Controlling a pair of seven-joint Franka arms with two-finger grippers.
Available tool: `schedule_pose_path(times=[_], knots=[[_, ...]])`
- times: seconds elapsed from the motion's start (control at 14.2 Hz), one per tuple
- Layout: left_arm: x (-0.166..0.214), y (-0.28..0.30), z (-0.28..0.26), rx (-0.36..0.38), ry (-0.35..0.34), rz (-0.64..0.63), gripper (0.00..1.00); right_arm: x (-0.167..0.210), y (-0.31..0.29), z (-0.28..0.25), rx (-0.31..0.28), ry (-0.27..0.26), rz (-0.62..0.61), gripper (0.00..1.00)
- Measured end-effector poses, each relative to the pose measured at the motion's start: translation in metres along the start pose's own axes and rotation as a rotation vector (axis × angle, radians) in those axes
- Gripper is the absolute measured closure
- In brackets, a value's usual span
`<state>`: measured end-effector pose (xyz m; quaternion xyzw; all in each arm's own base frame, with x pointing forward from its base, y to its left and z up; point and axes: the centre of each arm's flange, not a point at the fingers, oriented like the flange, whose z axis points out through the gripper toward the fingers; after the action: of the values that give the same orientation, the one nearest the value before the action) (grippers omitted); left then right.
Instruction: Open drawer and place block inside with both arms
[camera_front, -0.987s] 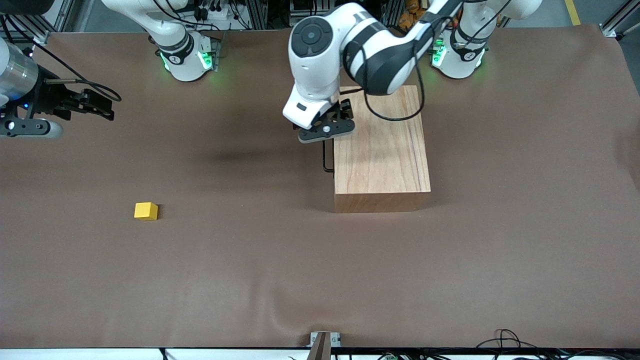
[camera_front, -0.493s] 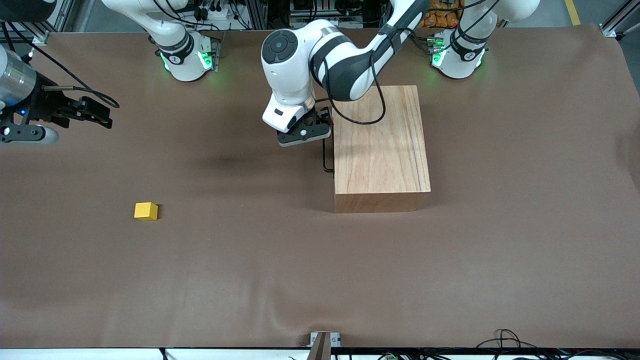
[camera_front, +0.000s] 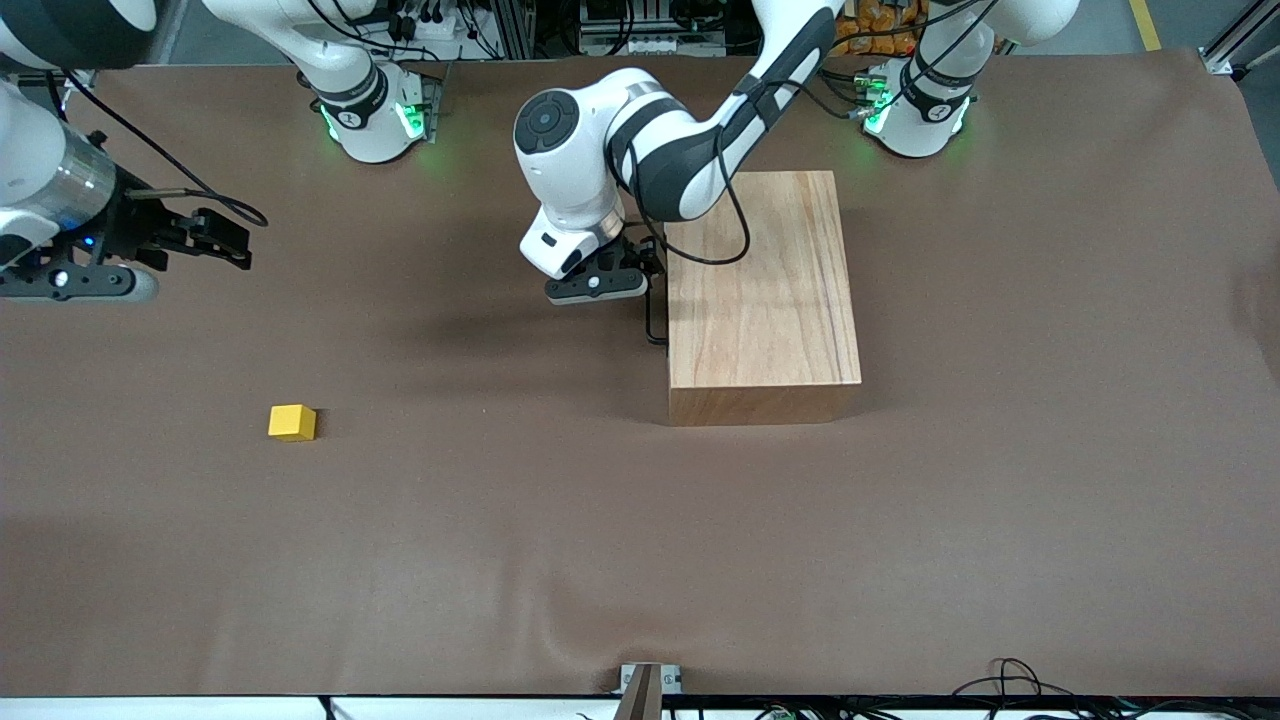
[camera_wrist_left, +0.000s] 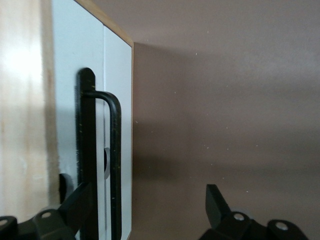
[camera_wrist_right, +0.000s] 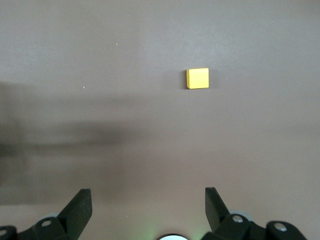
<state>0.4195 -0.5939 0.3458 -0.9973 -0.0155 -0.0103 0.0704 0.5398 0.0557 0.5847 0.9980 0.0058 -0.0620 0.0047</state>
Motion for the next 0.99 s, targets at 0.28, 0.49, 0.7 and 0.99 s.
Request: schedule_pose_path(times=[0.28,0.49,0.7,0.99], knots=[[0.0,0.002,0.009,0.01,-0.003,0.007,0.0,0.001,-0.005,0.003,-0.001,0.006,-0.009,0.0],[-0.001,0.001,0.012,0.016,-0.006,0.029,0.0,0.001,-0.007,0.002,-0.001,0.011,-0.013,0.0],[-0.002,0.002,0.022,0.03,-0.012,0.035,0.0,0.003,-0.007,0.002,0.001,0.025,-0.013,0.0],[-0.008,0.007,0.034,0.047,-0.02,0.046,0.0,0.006,-0.008,0.013,0.001,0.029,-0.013,0.0]])
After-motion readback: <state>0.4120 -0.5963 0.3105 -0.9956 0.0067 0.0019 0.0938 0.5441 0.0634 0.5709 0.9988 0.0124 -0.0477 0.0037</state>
